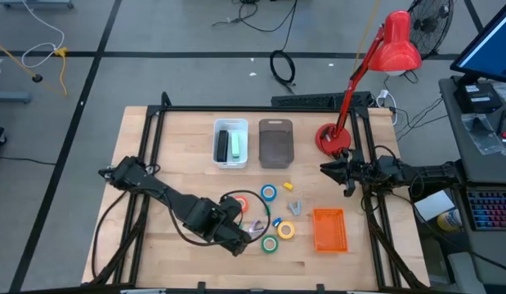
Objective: Pick and place Stapler, Stapler remover, tape
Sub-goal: Put the bottom green stapler into the white bin
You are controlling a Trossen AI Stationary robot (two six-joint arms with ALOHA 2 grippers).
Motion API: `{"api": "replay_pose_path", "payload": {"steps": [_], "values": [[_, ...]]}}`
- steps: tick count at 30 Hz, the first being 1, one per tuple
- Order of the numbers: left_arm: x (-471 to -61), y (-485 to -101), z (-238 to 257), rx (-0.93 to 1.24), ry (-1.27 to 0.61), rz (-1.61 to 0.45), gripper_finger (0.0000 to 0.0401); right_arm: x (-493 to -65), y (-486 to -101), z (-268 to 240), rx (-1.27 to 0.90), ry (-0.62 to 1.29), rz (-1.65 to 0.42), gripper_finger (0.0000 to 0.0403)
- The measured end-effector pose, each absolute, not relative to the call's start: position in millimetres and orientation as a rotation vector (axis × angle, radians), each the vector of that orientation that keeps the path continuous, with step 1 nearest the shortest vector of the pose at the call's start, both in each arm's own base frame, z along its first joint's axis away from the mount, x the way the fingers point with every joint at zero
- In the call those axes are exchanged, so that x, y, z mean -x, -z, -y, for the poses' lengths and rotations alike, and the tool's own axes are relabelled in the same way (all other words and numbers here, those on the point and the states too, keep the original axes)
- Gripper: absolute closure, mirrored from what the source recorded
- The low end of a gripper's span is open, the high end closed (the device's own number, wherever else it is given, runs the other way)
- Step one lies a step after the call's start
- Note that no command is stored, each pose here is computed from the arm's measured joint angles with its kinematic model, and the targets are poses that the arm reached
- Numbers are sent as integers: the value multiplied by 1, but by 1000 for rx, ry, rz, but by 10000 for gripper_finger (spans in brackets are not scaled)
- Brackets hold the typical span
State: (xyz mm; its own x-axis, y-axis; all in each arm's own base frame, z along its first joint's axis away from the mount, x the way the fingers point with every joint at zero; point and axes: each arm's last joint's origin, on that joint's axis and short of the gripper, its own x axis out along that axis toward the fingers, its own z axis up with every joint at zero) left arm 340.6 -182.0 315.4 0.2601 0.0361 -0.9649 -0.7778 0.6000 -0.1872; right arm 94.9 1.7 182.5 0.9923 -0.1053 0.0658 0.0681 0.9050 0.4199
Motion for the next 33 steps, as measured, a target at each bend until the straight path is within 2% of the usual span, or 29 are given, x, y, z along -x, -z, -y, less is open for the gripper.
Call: {"api": "replay_pose_path", "payload": {"steps": [8,18,33], "values": [[-343,-294,182,758,-651,-1217,398,-95,-183,-2,-433,90,88,330],[-349,-273,183,761,-619,-1195,368,-95,-181,-2,-431,93,72,330],[-357,-245,169,847,-639,-1232,365,-95,-178,-2,-353,102,40,330]]}}
